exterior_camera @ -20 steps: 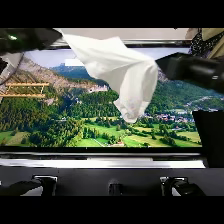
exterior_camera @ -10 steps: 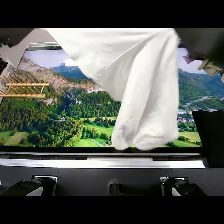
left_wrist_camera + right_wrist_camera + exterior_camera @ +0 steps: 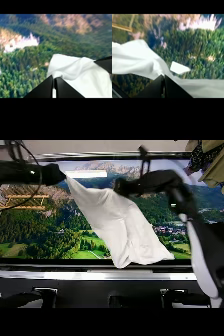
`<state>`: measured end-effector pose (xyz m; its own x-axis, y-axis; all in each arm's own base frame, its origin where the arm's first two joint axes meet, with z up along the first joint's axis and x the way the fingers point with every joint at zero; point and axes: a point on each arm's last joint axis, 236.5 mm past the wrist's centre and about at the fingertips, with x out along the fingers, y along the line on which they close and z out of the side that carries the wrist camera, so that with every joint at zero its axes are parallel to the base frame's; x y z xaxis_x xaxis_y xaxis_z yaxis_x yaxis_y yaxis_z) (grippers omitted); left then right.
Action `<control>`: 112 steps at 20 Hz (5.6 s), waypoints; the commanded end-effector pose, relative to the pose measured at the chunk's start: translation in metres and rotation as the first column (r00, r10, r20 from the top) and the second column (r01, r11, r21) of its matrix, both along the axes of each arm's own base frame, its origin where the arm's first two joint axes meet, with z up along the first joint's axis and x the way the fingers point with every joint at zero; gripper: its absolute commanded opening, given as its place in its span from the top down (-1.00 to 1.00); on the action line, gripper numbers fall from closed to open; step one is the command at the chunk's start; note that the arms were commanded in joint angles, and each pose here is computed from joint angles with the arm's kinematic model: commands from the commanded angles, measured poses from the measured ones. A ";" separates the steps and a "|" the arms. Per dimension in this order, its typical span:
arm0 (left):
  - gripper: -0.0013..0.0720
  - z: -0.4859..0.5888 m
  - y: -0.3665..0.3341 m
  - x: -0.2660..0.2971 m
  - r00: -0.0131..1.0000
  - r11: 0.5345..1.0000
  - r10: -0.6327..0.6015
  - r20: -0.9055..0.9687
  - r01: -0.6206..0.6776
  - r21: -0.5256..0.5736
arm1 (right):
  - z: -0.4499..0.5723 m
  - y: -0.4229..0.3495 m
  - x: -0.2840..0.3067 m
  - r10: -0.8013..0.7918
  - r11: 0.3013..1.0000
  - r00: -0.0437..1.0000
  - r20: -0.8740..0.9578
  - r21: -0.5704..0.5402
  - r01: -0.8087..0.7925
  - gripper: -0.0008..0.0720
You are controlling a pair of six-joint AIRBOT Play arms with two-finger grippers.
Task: Fold the clothes and pants, and hang the long-sleeved shirts on hangers.
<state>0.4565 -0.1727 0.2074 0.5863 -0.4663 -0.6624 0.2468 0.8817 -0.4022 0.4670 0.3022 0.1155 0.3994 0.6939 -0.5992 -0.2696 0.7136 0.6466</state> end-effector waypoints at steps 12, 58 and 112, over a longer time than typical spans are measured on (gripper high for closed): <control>0.92 -0.154 0.013 0.029 0.948 0.994 0.060 -0.314 -0.029 0.102 | -0.040 -0.113 -0.015 0.057 0.989 0.980 -0.193 -0.121 -0.081 -0.21; 0.92 0.011 0.085 0.013 0.985 0.985 0.168 -0.029 -0.167 0.051 | 0.104 -0.273 -0.108 -0.352 0.887 0.898 0.265 -0.212 0.411 0.87; -0.27 -0.202 -0.002 -0.234 0.657 0.946 0.163 -0.736 -0.315 -0.071 | -0.144 -0.204 -0.043 -0.327 0.865 0.835 -0.442 -0.496 0.076 0.87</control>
